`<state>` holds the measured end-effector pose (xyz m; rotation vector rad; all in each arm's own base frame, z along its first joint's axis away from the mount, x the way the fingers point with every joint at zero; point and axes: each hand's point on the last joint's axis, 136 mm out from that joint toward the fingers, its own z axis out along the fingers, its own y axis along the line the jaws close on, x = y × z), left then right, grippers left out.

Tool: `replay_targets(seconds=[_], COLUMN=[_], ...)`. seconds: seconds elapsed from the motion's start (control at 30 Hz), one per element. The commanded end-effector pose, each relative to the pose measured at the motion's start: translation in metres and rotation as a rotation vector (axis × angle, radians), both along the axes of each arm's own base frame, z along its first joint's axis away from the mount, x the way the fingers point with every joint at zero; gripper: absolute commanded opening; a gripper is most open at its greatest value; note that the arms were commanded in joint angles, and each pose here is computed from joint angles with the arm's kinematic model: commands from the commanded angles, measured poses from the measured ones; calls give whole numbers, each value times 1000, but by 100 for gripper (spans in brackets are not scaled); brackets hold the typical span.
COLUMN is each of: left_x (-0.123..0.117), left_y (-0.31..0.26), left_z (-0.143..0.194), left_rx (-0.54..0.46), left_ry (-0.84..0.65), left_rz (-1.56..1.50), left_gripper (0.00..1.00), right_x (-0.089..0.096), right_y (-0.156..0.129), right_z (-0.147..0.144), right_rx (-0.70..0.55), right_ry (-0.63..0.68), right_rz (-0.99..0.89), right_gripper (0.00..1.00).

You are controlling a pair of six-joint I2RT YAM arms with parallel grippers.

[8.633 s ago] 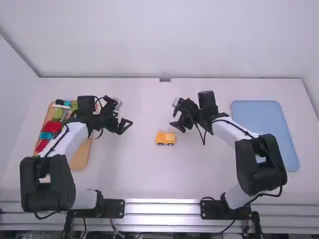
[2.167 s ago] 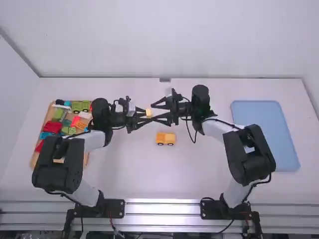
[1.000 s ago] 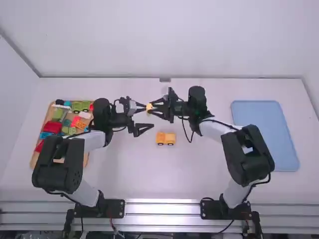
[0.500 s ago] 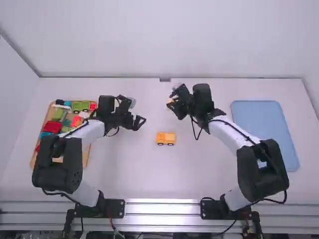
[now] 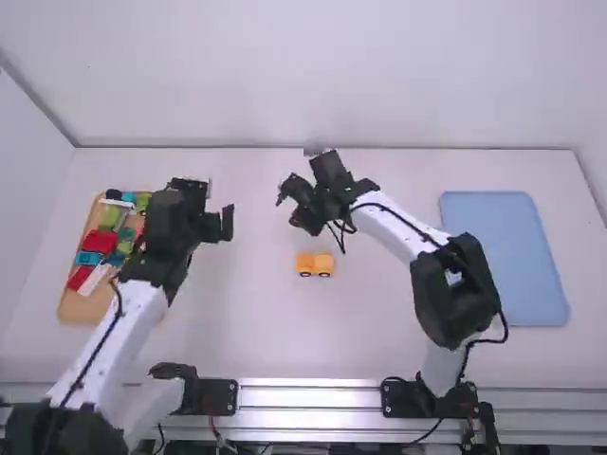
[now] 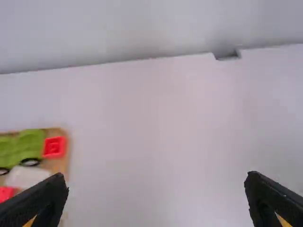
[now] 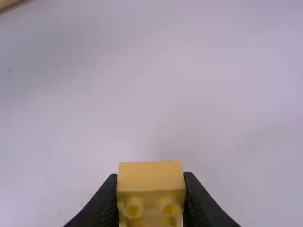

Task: Assemble lego blocks to make yellow taxi

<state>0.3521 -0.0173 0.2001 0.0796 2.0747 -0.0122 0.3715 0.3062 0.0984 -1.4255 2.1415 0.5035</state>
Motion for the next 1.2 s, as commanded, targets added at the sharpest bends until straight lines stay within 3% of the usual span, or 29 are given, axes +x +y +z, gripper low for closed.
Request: replay_targets(seconds=[0.0, 0.1, 0.23, 0.3, 0.4, 0.53, 0.77, 0.87, 0.93, 1.0, 1.03, 1.17], left_x=[-23, -54, -76, -87, -93, -98, -98, -98, -98, -97, -97, -97], left_y=[23, 44, 47, 50, 51, 51, 50, 50, 50, 50, 50, 49], left_z=[3, 12, 18, 20, 22, 20, 18, 18, 19, 21, 23, 22], left_rx=[30, 5, -4, -3, -9, -12, -11, -12, -12, -13, -15, -17], left_ry=[-56, -158, -245, -297, -337, -356, -346, -348, -353, -359, -368, -364], left_rz=[124, 254, 267, 280, 279, 279, 276, 276, 277, 277, 276, 269], left_gripper=[99, 99, 99, 99, 99, 99, 99, 99, 99, 98, 99, 99], right_x=[-4, -25, -22, -39, -53, -51, -56, -55, -54, -53, -52, -45], right_y=[24, 47, 55, 59, 63, 64, 62, 62, 62, 63, 64, 72], right_z=[-2, -16, -41, -58, -72, -91, -103, -103, -102, -102, -101, -86], right_rx=[-40, -111, -224, -283, -340, -448, -466, -466, -468, -469, -463, -419], right_ry=[-56, -35, -31, 7, 39, 27, 54, 54, 48, 41, 35, 20], right_rz=[154, 299, 290, 392, 451, 414, 422, 421, 421, 421, 420, 410], right_gripper=[0, 0, 0, 0, 0, 0, 0, 30, 72, 84, 98, 98])
